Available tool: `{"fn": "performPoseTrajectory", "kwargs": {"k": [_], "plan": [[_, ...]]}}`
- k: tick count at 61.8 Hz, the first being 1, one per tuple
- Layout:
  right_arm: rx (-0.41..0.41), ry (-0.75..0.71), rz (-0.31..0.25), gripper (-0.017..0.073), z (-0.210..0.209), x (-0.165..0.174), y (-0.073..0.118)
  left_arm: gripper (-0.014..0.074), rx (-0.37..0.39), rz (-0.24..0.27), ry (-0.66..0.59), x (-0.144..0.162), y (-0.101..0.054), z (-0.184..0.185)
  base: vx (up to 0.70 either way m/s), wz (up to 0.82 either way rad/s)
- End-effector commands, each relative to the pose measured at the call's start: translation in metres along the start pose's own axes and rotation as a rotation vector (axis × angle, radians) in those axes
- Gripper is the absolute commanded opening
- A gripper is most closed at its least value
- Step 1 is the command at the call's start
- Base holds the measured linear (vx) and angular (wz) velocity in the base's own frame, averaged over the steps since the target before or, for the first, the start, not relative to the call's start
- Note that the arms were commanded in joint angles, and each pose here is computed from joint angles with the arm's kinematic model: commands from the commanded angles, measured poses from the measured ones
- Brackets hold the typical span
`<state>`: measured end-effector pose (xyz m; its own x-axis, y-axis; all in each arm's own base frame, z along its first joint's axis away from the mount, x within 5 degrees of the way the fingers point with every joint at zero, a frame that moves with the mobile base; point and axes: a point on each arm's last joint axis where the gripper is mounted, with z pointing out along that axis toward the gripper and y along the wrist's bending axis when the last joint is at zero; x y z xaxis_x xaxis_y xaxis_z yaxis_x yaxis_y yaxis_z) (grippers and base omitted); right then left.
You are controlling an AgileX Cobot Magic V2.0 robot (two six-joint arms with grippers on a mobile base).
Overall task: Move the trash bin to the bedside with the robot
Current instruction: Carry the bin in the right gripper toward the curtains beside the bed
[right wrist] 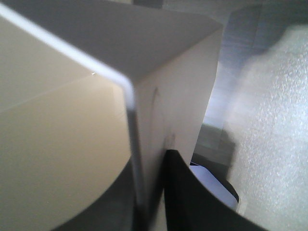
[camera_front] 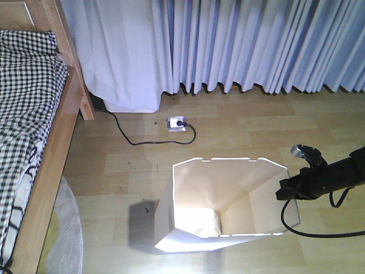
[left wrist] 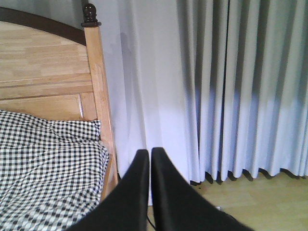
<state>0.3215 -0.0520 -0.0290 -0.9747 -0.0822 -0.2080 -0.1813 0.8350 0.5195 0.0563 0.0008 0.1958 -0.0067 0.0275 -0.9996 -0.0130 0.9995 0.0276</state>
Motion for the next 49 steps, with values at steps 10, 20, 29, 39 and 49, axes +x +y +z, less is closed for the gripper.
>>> {"fn": "performPoseTrajectory", "kwargs": {"k": [10,20,29,39,49], "plan": [[-0.209,-0.088,-0.006,-0.0005,-0.0243,-0.0197,0.0288,-0.0006,0.007,-0.023,-0.07,-0.0033,-0.0005,-0.0002,0.26,0.06],[-0.209,-0.088,-0.006,-0.0005,-0.0243,-0.0197,0.0288,-0.0006,0.007,-0.023,-0.07,-0.0033,-0.0005,-0.0002,0.24,0.04],[-0.209,-0.088,-0.006,-0.0005,-0.0243,-0.0197,0.0288,-0.0006,0.007,-0.023,-0.07,-0.0033,-0.0005,-0.0002,0.23,0.03],[-0.209,-0.088,-0.006,-0.0005,-0.0243,-0.0197,0.0288,-0.0006,0.007,-0.023,-0.07,-0.0033,-0.0005,-0.0002,0.23,0.01],[-0.208,-0.088,-0.006,-0.0005,-0.0243,-0.0197,0.0287,-0.0006,0.007,-0.023,-0.07,-0.0033,-0.0005,-0.0002,0.24,0.0]]}}
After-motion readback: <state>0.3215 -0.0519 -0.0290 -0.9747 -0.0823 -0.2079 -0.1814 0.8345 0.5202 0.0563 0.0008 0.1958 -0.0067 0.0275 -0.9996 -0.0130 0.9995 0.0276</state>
